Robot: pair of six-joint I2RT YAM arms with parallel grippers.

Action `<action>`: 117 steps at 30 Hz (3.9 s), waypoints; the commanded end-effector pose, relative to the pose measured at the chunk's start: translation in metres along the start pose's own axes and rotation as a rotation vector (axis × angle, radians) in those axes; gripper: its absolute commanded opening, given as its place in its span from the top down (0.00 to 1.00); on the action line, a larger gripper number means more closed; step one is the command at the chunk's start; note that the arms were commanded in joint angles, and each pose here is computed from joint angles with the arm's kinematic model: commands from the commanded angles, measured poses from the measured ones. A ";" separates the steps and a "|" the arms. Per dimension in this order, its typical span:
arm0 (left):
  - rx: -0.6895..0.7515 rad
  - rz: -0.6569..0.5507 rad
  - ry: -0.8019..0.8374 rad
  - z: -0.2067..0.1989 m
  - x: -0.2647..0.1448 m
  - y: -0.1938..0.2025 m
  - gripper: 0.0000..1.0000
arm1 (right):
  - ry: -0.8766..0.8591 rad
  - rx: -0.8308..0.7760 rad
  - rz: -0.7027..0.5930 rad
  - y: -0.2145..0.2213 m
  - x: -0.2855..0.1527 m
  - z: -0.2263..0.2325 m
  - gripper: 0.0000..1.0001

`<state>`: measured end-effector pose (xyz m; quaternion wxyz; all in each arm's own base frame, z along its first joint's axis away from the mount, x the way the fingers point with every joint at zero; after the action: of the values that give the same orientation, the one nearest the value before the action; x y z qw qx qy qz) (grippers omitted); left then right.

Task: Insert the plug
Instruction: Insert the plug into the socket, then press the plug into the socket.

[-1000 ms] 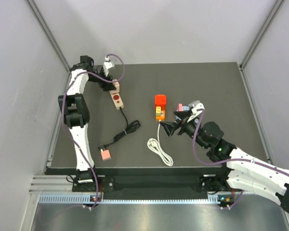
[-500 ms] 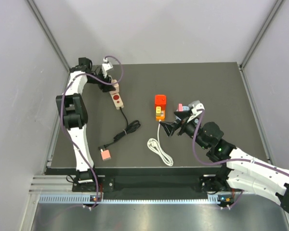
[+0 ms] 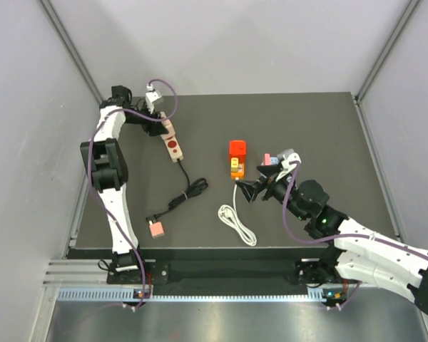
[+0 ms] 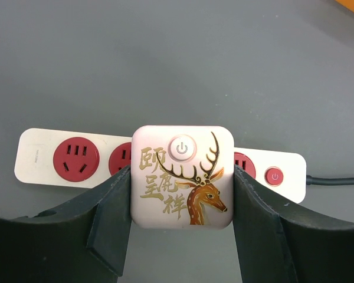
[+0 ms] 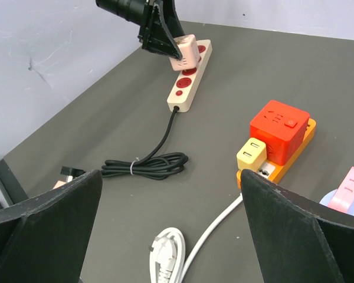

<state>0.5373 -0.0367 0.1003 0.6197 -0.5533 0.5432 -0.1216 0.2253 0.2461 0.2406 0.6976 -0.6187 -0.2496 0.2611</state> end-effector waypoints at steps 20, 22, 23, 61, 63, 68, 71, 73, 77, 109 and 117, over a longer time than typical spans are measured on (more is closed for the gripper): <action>-0.168 0.521 -0.161 0.016 0.014 0.161 1.00 | -0.002 0.046 -0.044 -0.031 0.007 -0.006 0.00; -0.159 0.531 -0.178 0.016 0.018 0.161 1.00 | 0.012 0.075 -0.021 -0.030 0.010 -0.009 0.00; -0.155 0.531 -0.178 0.015 0.019 0.158 1.00 | 0.002 0.083 -0.004 -0.028 0.012 -0.008 0.00; -0.176 0.508 -0.159 0.008 0.012 0.156 0.91 | -0.062 0.161 0.070 -0.026 0.022 -0.005 0.00; -0.166 0.484 -0.184 0.013 0.012 0.148 0.86 | -0.064 0.166 0.069 -0.026 0.021 -0.005 0.00; -0.154 0.450 -0.231 0.022 0.012 0.128 0.74 | -0.063 0.165 0.064 -0.028 0.019 -0.005 0.00; -0.150 0.401 -0.245 0.022 0.012 0.106 0.47 | -0.064 0.165 0.060 -0.031 0.017 -0.005 0.00; -0.148 0.349 -0.260 0.020 0.009 0.086 0.46 | -0.066 0.169 0.051 -0.034 0.016 -0.004 0.00; -0.153 0.293 -0.284 0.015 -0.001 0.063 0.01 | -0.070 0.182 0.038 -0.037 0.011 -0.003 0.00; -0.413 -0.212 -0.538 -0.032 -0.064 -0.124 1.00 | -0.015 0.110 -0.005 -0.054 0.014 -0.014 0.00; -0.527 -0.101 -0.657 -0.045 -0.023 -0.099 1.00 | -0.009 0.090 -0.015 -0.054 0.016 -0.018 0.00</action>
<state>0.5361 -0.0827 0.1890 0.5895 -0.7152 0.3470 0.1436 0.2425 0.2405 0.2577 0.7195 -0.5844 -0.2098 0.3113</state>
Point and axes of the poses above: each gripper's point midway between its finger pads, its own x axis out along the fingers, its own z axis along the line the jaws close on, y = z × x, the point moved 1 cm from there along -x, back along the fingers, and after that the axes turned 9 degrees about -x, right-handed, at the moved point
